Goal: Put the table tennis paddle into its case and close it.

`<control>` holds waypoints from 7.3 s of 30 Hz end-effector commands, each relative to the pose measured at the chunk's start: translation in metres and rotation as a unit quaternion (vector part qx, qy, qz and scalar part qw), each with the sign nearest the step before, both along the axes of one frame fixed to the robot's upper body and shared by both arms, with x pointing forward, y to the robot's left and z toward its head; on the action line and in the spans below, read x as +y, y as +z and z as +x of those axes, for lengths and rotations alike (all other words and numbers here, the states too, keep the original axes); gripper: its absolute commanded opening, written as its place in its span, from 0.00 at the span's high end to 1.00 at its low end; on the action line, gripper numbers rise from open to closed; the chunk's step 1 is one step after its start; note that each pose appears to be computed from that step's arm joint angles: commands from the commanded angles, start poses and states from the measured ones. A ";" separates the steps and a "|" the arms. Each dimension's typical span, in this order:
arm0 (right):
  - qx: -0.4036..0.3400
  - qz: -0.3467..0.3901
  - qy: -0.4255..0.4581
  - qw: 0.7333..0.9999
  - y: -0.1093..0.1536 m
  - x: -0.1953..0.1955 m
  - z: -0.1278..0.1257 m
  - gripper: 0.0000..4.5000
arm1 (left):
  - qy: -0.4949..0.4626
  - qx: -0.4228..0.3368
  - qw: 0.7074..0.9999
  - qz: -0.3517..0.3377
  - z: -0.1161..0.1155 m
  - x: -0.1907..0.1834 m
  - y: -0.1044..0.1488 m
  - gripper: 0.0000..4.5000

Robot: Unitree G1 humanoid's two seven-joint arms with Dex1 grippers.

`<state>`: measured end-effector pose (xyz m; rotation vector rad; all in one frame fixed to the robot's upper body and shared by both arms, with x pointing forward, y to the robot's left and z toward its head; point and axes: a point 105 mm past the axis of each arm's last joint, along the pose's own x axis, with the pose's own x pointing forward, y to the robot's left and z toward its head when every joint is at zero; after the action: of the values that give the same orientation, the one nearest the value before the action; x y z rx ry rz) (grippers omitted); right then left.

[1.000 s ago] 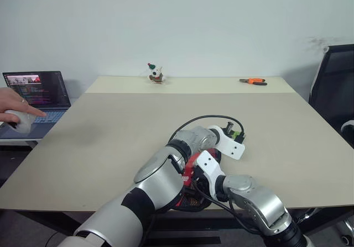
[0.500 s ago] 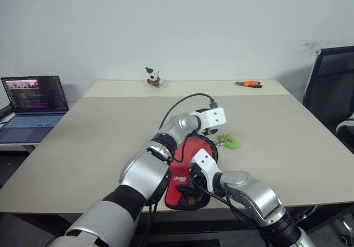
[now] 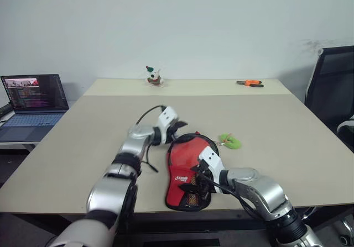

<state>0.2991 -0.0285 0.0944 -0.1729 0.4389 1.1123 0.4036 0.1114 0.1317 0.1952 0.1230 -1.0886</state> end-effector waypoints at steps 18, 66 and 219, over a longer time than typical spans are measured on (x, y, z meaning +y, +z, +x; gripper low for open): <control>-0.113 0.004 -0.099 0.989 0.070 -0.092 0.057 0.00 | 0.090 0.012 0.993 -0.069 -0.048 0.026 0.014 0.20; -0.282 -0.166 -0.081 0.941 0.059 -0.114 0.095 0.00 | 0.048 -0.027 0.998 0.001 -0.019 0.002 0.010 0.20; -0.167 0.002 -0.057 0.984 0.066 -0.102 0.084 0.39 | 0.049 -0.029 0.998 -0.008 -0.047 0.023 -0.008 0.19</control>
<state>0.3748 -0.1306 0.1480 -0.2833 0.2212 0.9448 0.3606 0.1338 0.0940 0.2084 0.1504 -0.9878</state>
